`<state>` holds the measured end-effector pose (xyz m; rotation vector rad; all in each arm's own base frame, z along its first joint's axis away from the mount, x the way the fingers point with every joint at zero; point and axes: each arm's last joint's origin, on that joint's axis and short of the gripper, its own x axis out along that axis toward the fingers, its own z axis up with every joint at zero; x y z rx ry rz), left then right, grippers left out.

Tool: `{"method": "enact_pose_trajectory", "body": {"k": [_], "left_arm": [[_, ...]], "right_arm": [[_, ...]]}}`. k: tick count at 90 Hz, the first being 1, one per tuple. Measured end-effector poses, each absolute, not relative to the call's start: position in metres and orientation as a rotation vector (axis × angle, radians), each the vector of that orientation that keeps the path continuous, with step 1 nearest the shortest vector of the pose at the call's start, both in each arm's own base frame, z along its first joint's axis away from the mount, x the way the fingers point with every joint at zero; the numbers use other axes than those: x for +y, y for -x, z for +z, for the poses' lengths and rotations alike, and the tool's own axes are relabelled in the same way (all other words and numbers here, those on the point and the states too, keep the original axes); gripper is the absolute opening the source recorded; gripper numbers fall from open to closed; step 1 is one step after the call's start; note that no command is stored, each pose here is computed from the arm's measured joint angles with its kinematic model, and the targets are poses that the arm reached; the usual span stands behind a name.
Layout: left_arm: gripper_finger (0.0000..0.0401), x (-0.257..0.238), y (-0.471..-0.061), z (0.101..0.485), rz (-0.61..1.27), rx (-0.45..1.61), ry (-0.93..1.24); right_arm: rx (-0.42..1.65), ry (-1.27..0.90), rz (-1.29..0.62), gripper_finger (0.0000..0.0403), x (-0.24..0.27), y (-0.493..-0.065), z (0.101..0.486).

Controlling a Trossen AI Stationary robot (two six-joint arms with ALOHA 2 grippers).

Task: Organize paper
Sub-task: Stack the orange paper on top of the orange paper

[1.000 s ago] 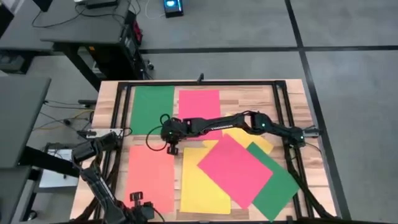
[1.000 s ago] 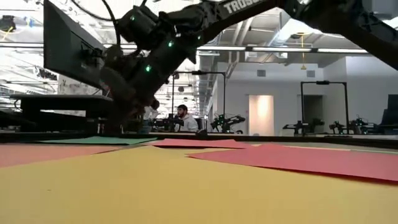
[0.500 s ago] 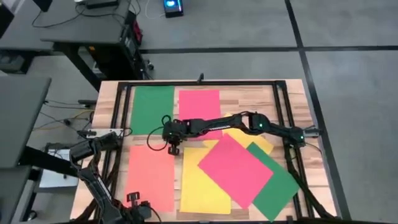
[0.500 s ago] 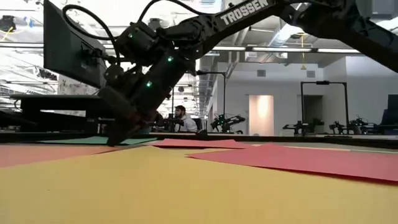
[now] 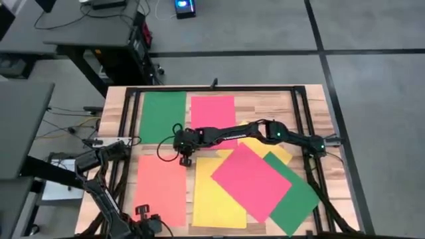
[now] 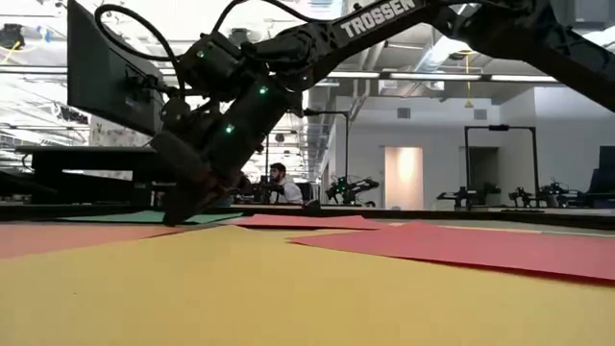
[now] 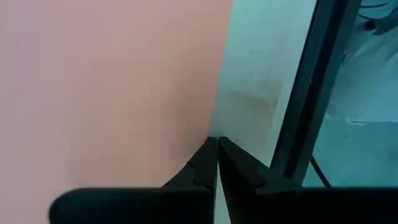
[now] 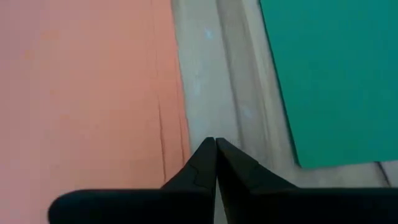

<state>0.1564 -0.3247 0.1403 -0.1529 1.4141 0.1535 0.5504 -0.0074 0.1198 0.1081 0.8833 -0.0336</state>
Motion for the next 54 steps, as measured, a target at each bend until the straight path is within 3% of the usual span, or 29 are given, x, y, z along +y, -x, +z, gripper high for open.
{"method": "enact_pose_trajectory", "body": {"k": [54], "left_arm": [[0.0000,-0.3188,-0.1541,0.1394,0.200,1.437,0.107]], "right_arm": [[0.881,-0.103,-0.016,0.0000,0.0005,-0.5507,0.1190]]}}
